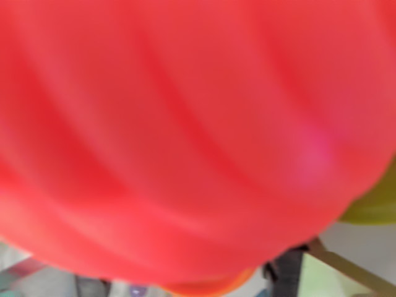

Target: Pick an object from the bin

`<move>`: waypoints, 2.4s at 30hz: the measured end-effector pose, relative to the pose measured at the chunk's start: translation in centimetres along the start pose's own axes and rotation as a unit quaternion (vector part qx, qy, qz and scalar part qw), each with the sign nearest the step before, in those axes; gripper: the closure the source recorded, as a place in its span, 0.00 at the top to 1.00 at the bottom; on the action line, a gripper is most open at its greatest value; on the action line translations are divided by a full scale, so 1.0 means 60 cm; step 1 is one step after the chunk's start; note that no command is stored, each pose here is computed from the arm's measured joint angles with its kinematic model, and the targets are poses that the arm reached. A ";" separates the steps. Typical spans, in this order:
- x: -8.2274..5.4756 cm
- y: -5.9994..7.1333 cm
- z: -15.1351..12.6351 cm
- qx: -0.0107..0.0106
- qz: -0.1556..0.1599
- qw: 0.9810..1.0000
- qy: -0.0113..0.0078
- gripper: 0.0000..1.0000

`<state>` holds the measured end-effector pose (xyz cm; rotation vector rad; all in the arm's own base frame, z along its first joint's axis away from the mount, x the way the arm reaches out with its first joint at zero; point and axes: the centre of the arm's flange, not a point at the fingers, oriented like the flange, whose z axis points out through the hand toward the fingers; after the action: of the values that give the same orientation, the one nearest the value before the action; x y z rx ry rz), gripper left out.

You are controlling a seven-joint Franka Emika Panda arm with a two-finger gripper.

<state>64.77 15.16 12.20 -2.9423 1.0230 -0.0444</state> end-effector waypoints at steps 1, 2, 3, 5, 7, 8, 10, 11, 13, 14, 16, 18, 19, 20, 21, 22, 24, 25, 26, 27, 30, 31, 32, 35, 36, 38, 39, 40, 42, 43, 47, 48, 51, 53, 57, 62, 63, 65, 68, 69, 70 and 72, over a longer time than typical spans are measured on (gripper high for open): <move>0.000 0.000 0.000 0.000 0.000 1.000 0.000 0.00; 0.000 0.000 0.000 0.000 0.000 1.000 0.000 0.00; 0.004 -0.004 -0.009 0.008 0.000 1.000 0.006 0.00; 0.004 -0.004 -0.009 0.008 0.001 1.000 0.006 0.00; 0.004 -0.004 -0.009 0.008 0.001 1.000 0.006 0.00; 0.004 -0.004 -0.009 0.008 0.001 1.000 0.006 0.00; 0.004 -0.004 -0.009 0.008 0.001 1.000 0.006 0.00; 0.004 -0.004 -0.009 0.008 0.001 1.000 0.006 0.00; 0.004 -0.004 -0.009 0.008 0.001 1.000 0.006 0.00; 0.004 -0.004 -0.009 0.008 0.001 1.000 0.006 0.00; 0.004 -0.004 -0.009 0.008 0.001 1.000 0.006 0.00; 0.004 -0.004 -0.009 0.008 0.001 1.000 0.006 0.00; 0.004 -0.004 -0.009 0.008 0.001 1.000 0.006 0.00; 0.004 -0.004 -0.009 0.008 0.001 1.000 0.006 0.00; 0.004 -0.004 -0.009 0.008 0.001 1.000 0.006 0.00; 0.004 -0.004 -0.009 0.008 0.001 1.000 0.006 0.00; 0.004 -0.004 -0.009 0.008 0.001 1.000 0.006 0.00; 0.004 -0.004 -0.009 0.008 0.001 1.000 0.006 0.00; 0.004 -0.004 -0.010 0.008 0.001 1.000 0.006 0.00; 0.004 -0.004 -0.010 0.008 0.001 1.000 0.006 0.00; 0.004 -0.004 -0.014 0.008 0.001 1.000 0.006 0.00; 0.004 -0.004 -0.018 0.008 0.001 1.000 0.006 0.00; 0.004 -0.004 -0.022 0.008 0.000 1.000 0.006 0.00; 0.004 -0.005 -0.035 0.007 0.000 1.000 0.005 0.00; 0.004 -0.005 -0.039 0.006 0.000 1.000 0.005 0.00; 0.004 -0.004 -0.046 0.006 0.000 1.000 0.005 0.00; 0.004 -0.004 -0.050 0.006 0.000 1.000 0.005 0.00; 0.004 -0.004 -0.056 0.005 0.000 1.000 0.004 0.00; 0.004 -0.004 -0.065 0.005 0.000 1.000 0.004 0.00; 0.004 -0.004 -0.072 0.005 0.000 1.000 0.004 0.00; 0.004 -0.005 -0.096 0.004 0.000 1.000 0.004 0.00; 0.004 -0.005 -0.102 0.004 0.000 1.000 0.004 0.00; 0.004 -0.005 -0.122 0.002 0.000 1.000 0.003 0.00; 0.004 -0.004 -0.135 0.002 0.000 1.000 0.002 0.00; 0.004 -0.004 -0.161 0.000 0.000 1.000 0.002 0.00; 0.003 -0.004 -0.196 -0.002 0.000 1.000 0.001 0.00; 0.003 -0.003 -0.203 -0.002 0.000 1.000 0.000 0.00; 0.003 -0.003 -0.217 -0.003 0.000 1.000 -0.001 0.00; 0.003 -0.002 -0.236 -0.005 0.000 1.000 -0.001 0.00; 0.002 -0.002 -0.243 -0.005 0.000 1.000 -0.002 0.00; 0.002 -0.002 -0.249 -0.006 0.000 1.000 -0.002 0.00; 0.002 -0.001 -0.260 -0.007 0.000 1.000 -0.002 0.00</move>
<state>64.36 14.91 27.82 -2.9526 1.0273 -0.0304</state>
